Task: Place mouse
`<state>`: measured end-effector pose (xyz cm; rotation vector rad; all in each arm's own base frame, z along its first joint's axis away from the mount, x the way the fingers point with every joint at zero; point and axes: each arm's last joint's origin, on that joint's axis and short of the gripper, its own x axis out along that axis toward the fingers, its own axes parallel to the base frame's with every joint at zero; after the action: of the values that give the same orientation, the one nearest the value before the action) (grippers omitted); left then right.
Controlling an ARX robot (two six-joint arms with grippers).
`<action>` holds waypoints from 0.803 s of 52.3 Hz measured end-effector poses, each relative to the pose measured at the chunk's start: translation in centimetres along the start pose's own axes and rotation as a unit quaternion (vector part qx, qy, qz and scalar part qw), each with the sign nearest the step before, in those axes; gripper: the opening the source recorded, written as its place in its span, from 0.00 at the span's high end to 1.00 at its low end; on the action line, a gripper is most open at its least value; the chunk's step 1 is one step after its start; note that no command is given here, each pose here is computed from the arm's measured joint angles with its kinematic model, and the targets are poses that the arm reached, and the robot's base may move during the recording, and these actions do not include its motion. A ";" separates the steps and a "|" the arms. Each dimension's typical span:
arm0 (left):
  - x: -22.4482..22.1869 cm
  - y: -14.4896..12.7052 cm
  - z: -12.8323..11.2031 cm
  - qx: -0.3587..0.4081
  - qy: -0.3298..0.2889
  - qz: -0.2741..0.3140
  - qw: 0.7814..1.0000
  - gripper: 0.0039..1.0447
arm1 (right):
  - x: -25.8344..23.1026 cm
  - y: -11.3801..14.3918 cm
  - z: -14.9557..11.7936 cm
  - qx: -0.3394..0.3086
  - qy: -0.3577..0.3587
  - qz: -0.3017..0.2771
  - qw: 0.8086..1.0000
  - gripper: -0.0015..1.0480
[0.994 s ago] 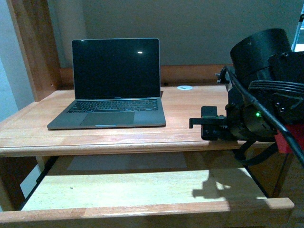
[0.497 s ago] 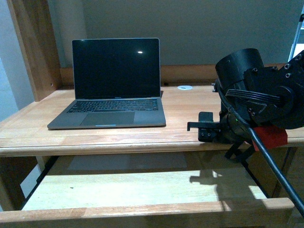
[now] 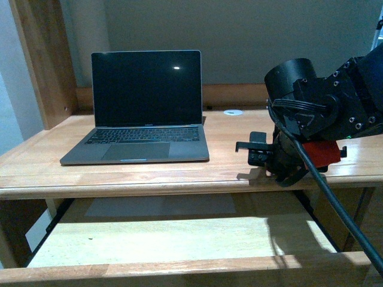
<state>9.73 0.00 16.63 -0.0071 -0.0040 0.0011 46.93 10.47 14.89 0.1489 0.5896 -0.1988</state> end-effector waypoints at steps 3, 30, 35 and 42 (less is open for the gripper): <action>0.0 0.0 0.0 0.000 0.000 0.000 1.000 0.06 | 0.1 -0.2 0.1 0.008 -0.001 0.002 1.000 0.40; 0.0 0.0 0.0 0.000 0.000 0.000 1.000 0.06 | 1.4 -0.7 0.9 0.005 -0.002 0.056 0.998 0.40; 0.0 0.0 0.0 0.000 0.000 0.000 1.000 0.06 | 1.4 -0.5 0.8 0.002 -0.003 0.054 0.999 0.39; 0.0 0.0 0.0 0.000 0.000 0.000 1.000 0.06 | 1.3 -0.5 0.7 0.005 -0.016 0.054 0.998 0.18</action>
<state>9.73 0.00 16.63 -0.0071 -0.0040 0.0011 48.29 9.64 14.71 0.1877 0.5476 -0.0986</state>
